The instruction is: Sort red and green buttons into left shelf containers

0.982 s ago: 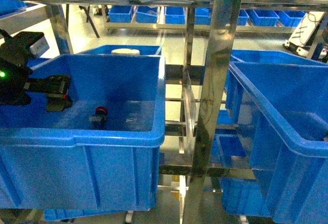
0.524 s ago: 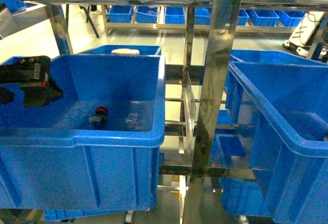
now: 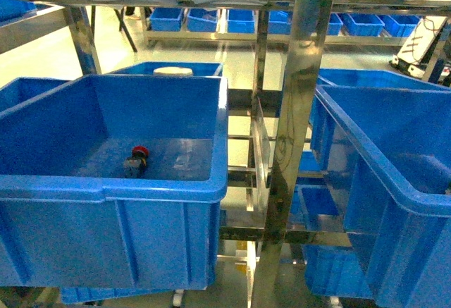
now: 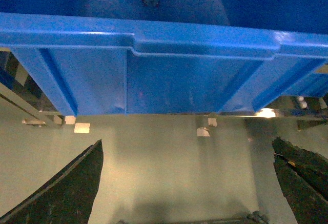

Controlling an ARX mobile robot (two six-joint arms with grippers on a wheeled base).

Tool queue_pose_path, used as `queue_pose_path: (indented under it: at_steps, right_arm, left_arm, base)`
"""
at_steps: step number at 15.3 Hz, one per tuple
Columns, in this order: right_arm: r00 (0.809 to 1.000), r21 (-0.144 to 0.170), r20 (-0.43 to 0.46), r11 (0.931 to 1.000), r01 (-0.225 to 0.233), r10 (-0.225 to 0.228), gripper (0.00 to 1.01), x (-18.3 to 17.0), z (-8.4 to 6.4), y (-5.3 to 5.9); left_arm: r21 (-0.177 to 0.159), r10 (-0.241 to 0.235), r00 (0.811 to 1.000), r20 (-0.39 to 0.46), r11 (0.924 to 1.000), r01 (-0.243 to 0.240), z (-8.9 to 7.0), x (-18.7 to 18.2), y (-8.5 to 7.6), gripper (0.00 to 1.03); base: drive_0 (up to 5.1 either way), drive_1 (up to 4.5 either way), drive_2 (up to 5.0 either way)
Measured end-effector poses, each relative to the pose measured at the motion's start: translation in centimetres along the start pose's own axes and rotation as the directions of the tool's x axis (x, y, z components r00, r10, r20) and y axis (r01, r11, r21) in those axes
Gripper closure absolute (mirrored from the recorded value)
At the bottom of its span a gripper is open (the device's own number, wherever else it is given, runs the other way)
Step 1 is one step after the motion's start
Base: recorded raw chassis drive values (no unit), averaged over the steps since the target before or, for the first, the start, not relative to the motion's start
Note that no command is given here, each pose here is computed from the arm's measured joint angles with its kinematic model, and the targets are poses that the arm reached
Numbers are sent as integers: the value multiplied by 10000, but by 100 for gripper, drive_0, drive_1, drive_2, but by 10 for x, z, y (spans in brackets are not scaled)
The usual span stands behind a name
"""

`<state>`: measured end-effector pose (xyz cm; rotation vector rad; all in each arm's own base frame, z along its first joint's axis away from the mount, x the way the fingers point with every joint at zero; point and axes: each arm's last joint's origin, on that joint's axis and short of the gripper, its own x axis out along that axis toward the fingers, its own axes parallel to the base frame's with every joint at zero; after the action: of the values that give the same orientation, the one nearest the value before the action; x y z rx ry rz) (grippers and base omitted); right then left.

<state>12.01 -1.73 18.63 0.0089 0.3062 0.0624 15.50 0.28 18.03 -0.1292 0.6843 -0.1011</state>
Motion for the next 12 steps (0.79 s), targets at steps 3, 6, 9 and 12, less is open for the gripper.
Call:
queue_pose_path:
  at_steps: [3,6,9,12]
  right_arm:
    - [10000,-1,4,10000,0,0,3,0,0,0]
    - [9661,-207,2514,9976,661,-588,23,0,-9,3]
    - [9512,-99,3002,9969,776,-711,56,-3,-10,13]
    - [9460,-125,3187,9977,671,-597,89,-3,-18,18]
  left_arm:
    - [243,-44,9972,750,9997,26,5,-11,-3,5]
    - [808,566,8797,4722,9910,-1071,-12,-5,-4,27]
    - [712,519,7712,6345,9896,-1252,-13,-15,-4,59]
    - [707,532,7734,6317,9895,-1258,-20,-18,-3,92]
  base:
    - [0,0,0]
    - [0,0,0]
    - [0,0,0]
    - [0,0,0]
